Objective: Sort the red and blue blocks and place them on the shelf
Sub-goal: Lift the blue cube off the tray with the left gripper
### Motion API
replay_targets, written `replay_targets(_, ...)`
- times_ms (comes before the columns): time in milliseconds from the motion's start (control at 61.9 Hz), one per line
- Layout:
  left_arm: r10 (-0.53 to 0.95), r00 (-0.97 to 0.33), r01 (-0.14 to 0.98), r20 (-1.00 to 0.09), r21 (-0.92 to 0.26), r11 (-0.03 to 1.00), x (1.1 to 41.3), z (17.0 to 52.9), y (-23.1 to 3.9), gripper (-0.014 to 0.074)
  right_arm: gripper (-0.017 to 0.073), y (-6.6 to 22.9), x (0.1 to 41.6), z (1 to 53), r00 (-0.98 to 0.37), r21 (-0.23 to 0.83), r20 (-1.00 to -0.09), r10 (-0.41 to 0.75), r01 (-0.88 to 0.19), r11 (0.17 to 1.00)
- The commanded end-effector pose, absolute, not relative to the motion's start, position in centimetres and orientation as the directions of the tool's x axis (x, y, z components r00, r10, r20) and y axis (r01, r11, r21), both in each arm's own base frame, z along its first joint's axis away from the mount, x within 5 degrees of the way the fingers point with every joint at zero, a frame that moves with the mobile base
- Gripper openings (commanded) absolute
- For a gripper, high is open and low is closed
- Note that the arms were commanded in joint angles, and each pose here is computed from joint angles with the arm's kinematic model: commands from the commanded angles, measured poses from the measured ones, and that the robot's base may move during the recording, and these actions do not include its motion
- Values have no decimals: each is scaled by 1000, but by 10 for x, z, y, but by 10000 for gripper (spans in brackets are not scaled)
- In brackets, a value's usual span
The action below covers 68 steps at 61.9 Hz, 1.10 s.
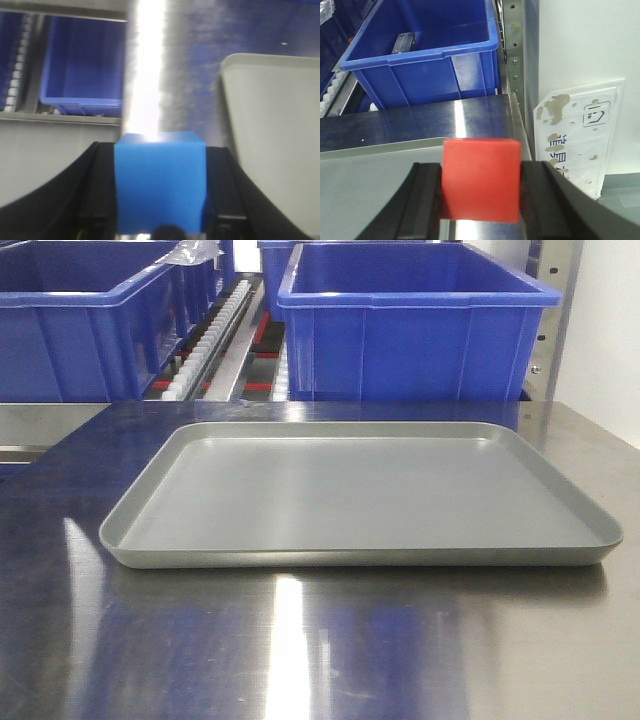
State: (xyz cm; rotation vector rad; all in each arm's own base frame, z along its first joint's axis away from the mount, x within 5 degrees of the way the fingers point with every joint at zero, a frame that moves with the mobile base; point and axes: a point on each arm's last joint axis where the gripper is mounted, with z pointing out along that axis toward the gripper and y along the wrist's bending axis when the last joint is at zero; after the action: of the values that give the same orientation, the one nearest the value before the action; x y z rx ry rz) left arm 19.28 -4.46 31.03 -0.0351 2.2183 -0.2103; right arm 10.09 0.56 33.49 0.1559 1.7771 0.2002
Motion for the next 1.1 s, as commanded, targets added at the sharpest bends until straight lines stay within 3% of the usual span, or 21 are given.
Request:
replay_targets(0,-152,-485,62,-861,-207,976,180,323,-38,128,59,5,101,352,-96,207,-974,203,-32,978)
replay_targets(339,-193,-384,14,-903,-214,977,139,311,-17,128,59,5,101,352,-96,207,-974,203,-32,978)
replay_targets(533,-148,-375,16,-915,-166,986,138,310,-15,128,59,5,101,352,-96,207,-974,203,-32,978)
replay_targets(1083,-149,-375,16,-915,-166,986,138,310,-15,127,59,5,101,352,-96,207,-974,203,-32,978)
